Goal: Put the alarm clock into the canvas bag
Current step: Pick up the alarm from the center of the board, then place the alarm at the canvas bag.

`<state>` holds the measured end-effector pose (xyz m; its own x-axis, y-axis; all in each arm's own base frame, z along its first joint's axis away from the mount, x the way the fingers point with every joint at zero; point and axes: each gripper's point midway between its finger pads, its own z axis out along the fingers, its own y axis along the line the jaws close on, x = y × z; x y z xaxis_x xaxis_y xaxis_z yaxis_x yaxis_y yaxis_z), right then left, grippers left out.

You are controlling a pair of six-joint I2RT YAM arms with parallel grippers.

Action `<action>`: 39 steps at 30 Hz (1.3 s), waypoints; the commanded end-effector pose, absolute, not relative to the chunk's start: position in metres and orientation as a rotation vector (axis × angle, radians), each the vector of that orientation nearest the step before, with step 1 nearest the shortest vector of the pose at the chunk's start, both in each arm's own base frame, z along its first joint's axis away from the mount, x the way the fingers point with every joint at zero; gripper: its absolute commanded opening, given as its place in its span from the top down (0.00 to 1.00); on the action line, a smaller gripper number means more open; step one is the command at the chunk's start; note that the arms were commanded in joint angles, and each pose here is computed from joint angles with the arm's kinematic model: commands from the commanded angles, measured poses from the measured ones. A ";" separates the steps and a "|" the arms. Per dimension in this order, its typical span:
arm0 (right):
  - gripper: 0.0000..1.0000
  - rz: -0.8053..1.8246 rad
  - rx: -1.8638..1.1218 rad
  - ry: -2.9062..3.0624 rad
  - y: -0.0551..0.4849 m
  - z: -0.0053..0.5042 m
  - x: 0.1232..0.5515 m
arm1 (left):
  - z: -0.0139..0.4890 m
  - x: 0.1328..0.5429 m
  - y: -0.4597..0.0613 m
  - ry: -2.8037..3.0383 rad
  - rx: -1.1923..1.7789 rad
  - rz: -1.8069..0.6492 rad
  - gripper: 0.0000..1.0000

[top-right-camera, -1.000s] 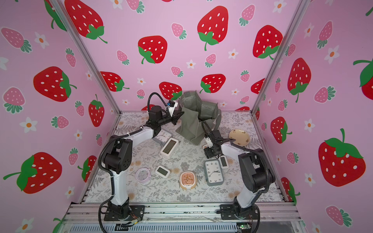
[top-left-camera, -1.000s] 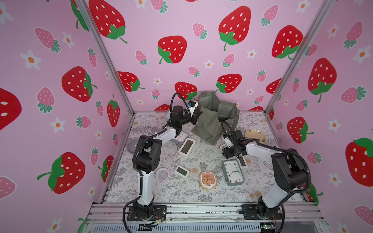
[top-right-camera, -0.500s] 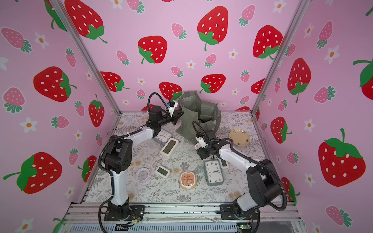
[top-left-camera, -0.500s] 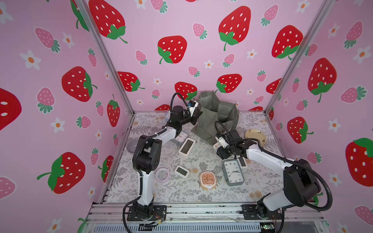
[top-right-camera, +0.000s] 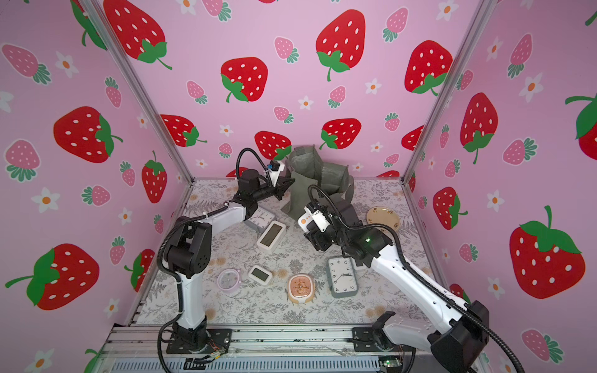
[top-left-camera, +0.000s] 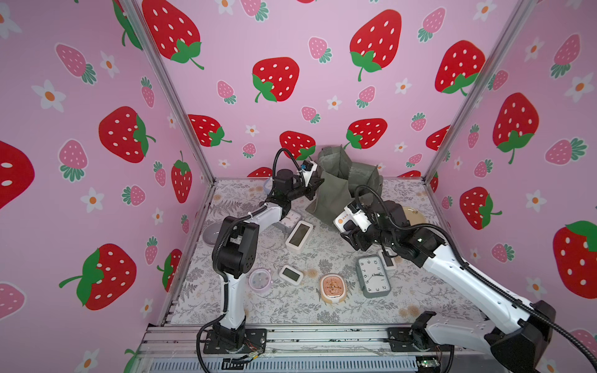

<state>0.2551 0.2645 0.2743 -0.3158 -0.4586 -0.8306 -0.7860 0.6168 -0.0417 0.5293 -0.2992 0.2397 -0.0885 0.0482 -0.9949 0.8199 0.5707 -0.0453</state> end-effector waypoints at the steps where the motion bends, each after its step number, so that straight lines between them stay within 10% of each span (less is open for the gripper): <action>1: 0.45 0.461 -0.945 1.880 0.263 0.312 0.266 | 0.244 0.526 -0.307 1.523 0.793 -0.786 1.00; 26: 0.43 0.352 -0.750 1.934 0.245 0.350 0.457 | 0.249 0.520 -0.317 1.514 0.785 -0.823 0.99; 39: 0.46 0.399 -0.792 2.006 0.260 0.319 0.502 | 0.253 0.519 -0.314 1.513 0.782 -0.793 0.68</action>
